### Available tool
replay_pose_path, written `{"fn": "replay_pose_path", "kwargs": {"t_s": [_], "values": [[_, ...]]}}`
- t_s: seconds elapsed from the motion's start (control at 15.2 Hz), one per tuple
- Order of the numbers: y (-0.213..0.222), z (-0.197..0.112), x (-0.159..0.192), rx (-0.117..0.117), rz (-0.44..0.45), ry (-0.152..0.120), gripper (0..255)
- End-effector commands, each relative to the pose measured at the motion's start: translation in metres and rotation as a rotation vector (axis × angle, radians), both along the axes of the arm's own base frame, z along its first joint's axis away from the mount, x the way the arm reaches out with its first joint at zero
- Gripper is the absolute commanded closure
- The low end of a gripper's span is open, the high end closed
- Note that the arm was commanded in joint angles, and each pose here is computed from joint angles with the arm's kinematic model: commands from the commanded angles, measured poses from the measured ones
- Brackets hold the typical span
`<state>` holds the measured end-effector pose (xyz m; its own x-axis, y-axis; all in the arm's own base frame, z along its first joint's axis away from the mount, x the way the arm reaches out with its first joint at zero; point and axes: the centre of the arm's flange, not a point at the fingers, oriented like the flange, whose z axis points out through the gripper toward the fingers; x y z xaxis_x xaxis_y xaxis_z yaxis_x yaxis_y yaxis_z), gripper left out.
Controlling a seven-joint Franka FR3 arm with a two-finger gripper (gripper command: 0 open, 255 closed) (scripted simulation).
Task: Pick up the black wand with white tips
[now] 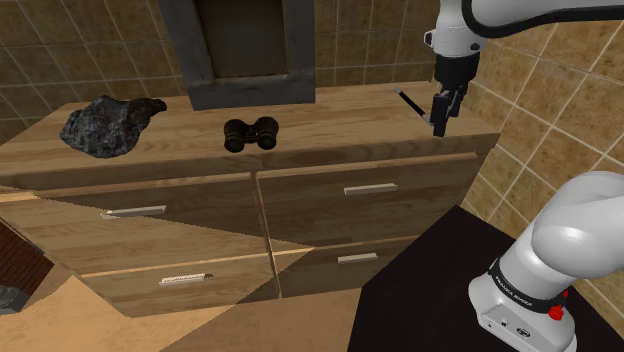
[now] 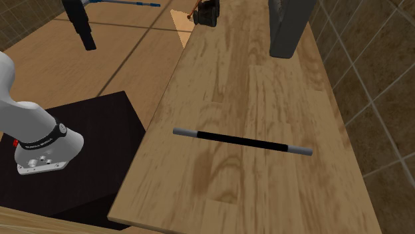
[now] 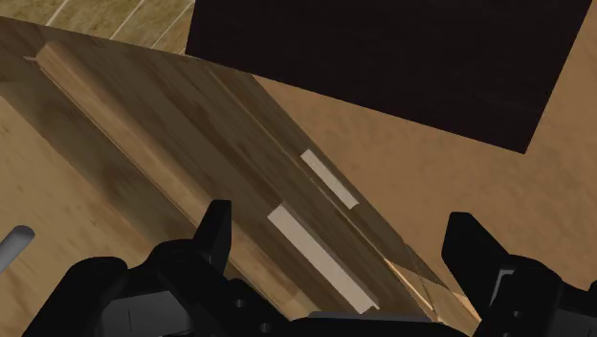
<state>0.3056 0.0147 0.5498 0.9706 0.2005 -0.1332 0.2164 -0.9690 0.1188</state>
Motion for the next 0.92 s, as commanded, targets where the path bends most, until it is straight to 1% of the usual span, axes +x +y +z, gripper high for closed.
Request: {"fn": "replay_pose_path", "kwargs": {"t_s": [0.0,0.46,0.86], "values": [[0.000,0.000,0.000,0.000,0.000,0.000,0],[-0.057,-0.015,0.076,0.032,-0.154,-0.020,0],[-0.114,-0.028,0.134,0.060,-0.285,-0.038,0]]}}
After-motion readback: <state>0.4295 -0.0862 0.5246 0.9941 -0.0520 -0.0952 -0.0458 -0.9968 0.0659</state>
